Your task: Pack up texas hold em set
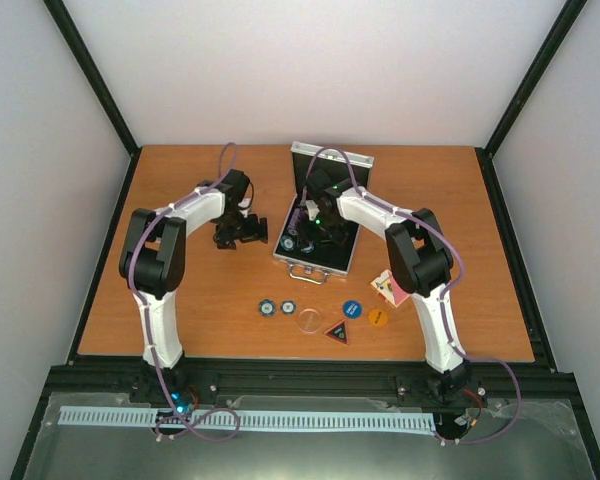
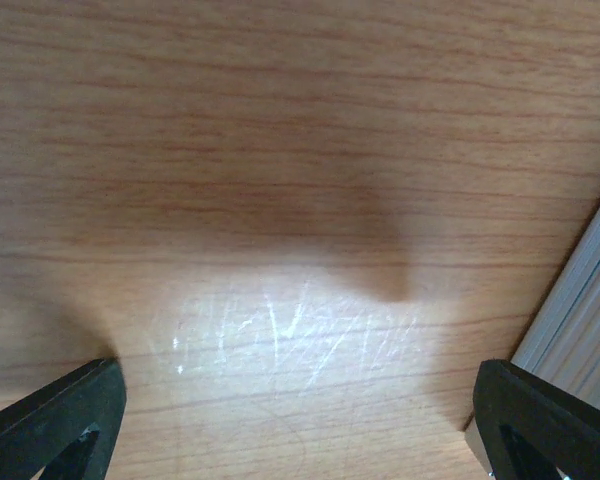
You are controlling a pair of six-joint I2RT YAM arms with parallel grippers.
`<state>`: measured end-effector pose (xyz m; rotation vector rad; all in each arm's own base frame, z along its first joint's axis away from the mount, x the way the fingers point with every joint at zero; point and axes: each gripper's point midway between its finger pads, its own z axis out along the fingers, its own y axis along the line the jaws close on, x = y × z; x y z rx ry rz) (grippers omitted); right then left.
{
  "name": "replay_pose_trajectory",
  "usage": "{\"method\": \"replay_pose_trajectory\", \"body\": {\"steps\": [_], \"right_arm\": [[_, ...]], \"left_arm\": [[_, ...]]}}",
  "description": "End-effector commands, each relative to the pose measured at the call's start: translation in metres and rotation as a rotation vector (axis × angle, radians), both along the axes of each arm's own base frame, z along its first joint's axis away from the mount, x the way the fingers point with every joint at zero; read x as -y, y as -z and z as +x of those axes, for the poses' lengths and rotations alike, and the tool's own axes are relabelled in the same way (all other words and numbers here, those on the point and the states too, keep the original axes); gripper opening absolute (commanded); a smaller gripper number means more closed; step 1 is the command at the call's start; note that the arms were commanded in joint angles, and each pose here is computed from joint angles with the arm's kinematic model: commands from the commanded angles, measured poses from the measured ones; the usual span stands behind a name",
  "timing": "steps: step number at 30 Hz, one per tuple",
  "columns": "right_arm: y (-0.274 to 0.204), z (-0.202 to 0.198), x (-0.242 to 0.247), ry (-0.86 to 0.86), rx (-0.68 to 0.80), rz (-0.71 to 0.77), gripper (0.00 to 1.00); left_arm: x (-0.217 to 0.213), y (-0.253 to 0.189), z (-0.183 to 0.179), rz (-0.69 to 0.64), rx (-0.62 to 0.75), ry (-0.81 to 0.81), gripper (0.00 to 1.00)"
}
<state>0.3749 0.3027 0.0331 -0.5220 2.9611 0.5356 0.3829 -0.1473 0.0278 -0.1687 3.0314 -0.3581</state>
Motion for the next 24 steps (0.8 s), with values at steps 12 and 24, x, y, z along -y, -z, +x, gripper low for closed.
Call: {"method": "replay_pose_trajectory", "body": {"steps": [12,24], "right_arm": [[-0.006,-0.004,-0.024,-0.057,-0.014,0.138,0.61],[-0.024,-0.007,-0.028,-0.072,-0.003,0.177,0.61]], "left_arm": [[0.031,0.028,-0.012,-0.06,-0.088,0.064,0.98],[0.035,0.052,-0.029,-0.08,-0.154,0.077,0.98]]}}
